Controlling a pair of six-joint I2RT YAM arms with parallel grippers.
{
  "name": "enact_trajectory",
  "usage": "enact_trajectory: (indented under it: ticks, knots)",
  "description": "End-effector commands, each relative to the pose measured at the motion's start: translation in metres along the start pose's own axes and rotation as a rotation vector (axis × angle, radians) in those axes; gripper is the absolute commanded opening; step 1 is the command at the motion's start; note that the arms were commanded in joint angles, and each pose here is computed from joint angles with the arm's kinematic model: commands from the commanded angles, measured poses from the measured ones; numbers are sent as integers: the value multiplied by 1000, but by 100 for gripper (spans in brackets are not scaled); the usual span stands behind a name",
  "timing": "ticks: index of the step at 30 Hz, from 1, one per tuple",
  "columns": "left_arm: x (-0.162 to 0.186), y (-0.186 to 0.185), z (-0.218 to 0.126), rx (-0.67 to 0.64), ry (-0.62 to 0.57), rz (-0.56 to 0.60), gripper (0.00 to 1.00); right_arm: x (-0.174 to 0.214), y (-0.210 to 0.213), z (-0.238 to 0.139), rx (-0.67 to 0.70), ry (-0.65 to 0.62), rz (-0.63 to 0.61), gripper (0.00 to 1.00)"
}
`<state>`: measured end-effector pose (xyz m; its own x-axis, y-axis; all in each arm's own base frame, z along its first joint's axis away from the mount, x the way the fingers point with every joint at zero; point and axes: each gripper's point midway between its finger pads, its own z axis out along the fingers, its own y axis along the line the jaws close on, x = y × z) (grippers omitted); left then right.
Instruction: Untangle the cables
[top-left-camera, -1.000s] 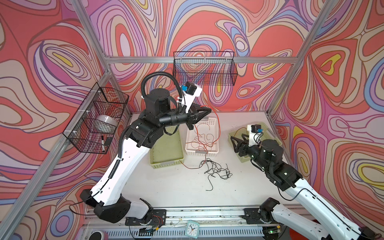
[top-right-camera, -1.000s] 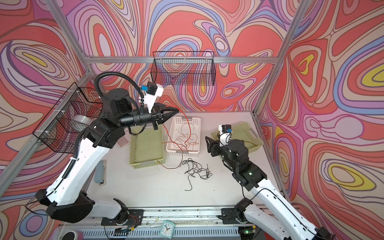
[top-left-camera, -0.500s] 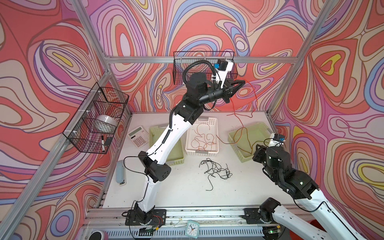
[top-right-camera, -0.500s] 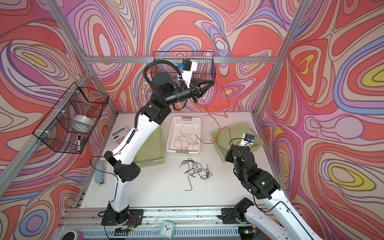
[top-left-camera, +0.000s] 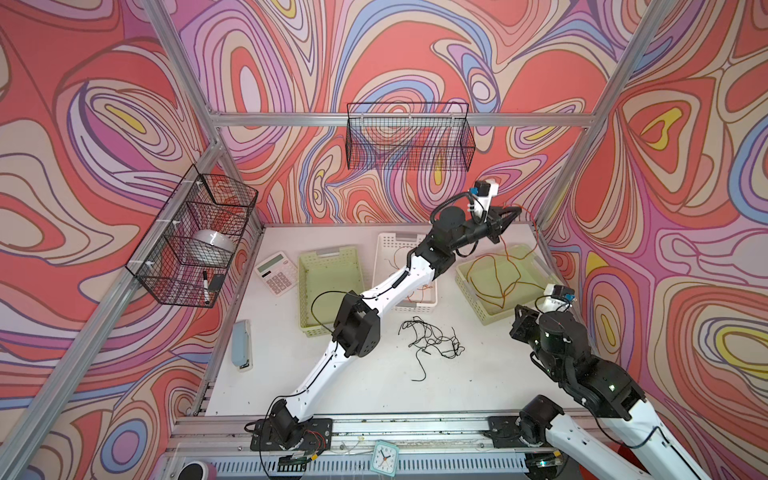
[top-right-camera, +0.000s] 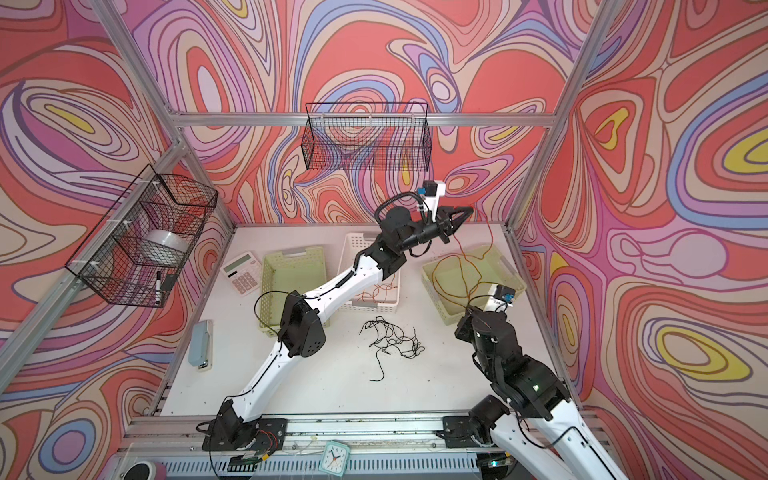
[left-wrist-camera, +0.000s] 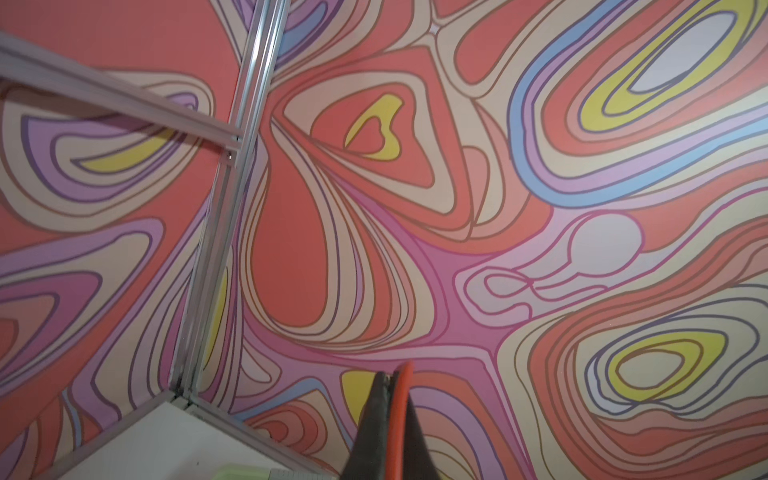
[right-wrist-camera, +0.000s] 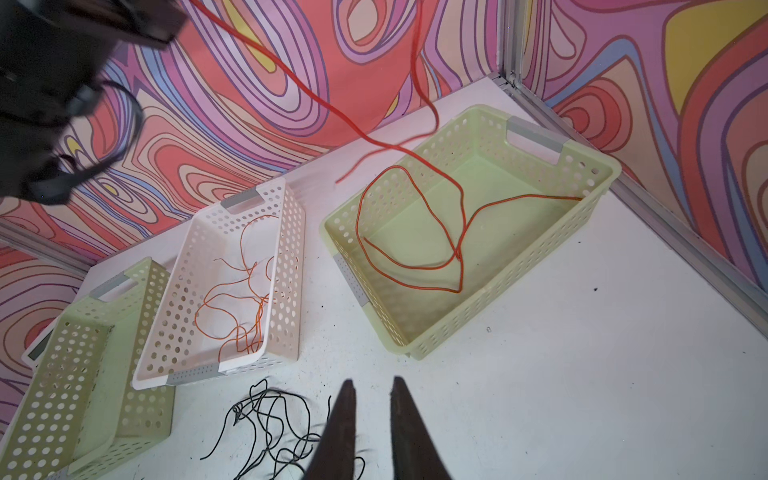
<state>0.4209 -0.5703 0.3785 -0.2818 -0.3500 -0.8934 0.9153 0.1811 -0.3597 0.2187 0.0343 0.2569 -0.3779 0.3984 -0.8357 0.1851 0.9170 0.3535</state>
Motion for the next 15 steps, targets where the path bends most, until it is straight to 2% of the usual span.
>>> enact_trajectory:
  ticks: [1,3,4,7,11,15]
  knots:
    - [27,20,-2,-35,45,-26,6,-3,-9,-7,29,-14,-19,23]
    - [47,22,-4,-47,138,-31,49,-7,-10,-8,47,-14,-37,29]
    - [53,21,-7,-62,188,-22,64,-9,-11,-9,59,-14,-47,32]
    - [60,18,-22,-103,291,28,99,-15,-8,-10,67,-16,-83,36]
    - [50,4,-53,-143,397,132,100,-21,-1,-7,56,-25,-102,37]
    - [39,-5,-93,-183,494,160,100,-20,8,0,46,2,-138,37]
